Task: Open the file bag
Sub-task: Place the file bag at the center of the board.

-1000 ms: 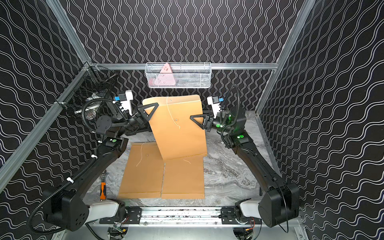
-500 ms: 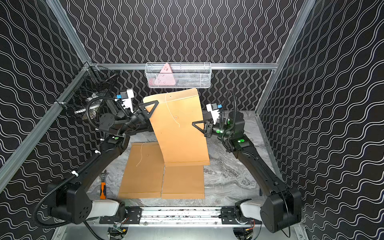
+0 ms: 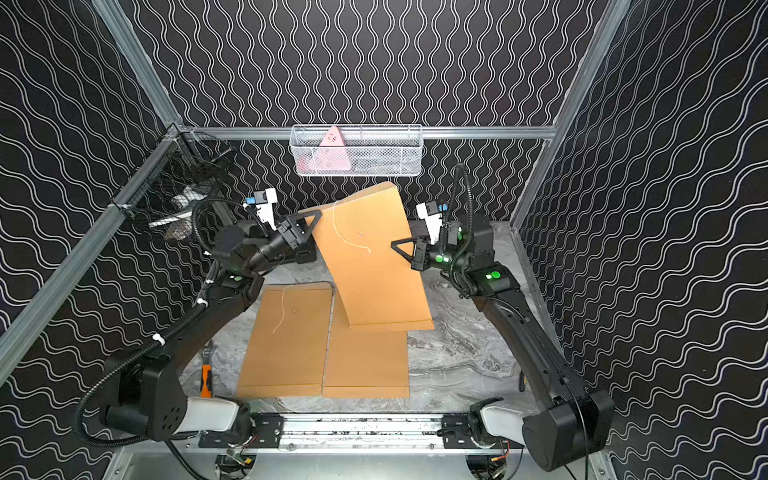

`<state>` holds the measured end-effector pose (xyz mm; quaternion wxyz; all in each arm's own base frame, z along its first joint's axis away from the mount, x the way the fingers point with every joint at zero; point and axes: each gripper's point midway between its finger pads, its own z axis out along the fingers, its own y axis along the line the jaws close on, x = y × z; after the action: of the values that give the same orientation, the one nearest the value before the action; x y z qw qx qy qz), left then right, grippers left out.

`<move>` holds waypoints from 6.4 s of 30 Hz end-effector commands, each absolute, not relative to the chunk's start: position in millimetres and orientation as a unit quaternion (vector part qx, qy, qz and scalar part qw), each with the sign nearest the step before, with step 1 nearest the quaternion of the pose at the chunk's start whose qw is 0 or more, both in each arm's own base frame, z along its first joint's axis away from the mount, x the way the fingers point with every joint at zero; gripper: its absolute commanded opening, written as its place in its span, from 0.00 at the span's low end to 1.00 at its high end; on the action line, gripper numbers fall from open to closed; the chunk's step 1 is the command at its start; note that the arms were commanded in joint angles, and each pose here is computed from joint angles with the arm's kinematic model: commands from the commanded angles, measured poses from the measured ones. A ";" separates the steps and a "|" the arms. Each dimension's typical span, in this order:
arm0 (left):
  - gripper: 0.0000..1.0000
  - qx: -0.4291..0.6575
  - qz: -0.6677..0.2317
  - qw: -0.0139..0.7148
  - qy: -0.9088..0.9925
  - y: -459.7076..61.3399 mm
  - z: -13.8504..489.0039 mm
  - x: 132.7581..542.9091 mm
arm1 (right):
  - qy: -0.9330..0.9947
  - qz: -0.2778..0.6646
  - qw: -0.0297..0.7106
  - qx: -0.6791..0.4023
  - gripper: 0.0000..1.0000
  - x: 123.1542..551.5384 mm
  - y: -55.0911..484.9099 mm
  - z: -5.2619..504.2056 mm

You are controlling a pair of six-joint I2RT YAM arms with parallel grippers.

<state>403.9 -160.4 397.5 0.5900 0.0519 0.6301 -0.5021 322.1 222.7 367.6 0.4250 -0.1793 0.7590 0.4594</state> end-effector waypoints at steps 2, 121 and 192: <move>0.41 0.023 -0.433 0.593 0.679 -144.7 371.0 409.5 | 0.810 0.386 0.415 -0.151 0.00 324.6 202.1 345.4; 0.42 0.015 -0.342 0.581 0.739 -120.5 326.5 362.8 | 0.973 0.169 0.147 0.060 0.13 297.6 59.7 167.0; 0.42 0.017 -0.341 0.584 0.737 -120.0 330.7 360.1 | 0.976 0.066 0.161 0.133 0.49 288.1 9.5 165.4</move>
<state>361.3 -119.6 319.2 0.5684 0.0072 0.7499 -0.3384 291.4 14.9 163.3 0.1619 0.1279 0.9752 0.0795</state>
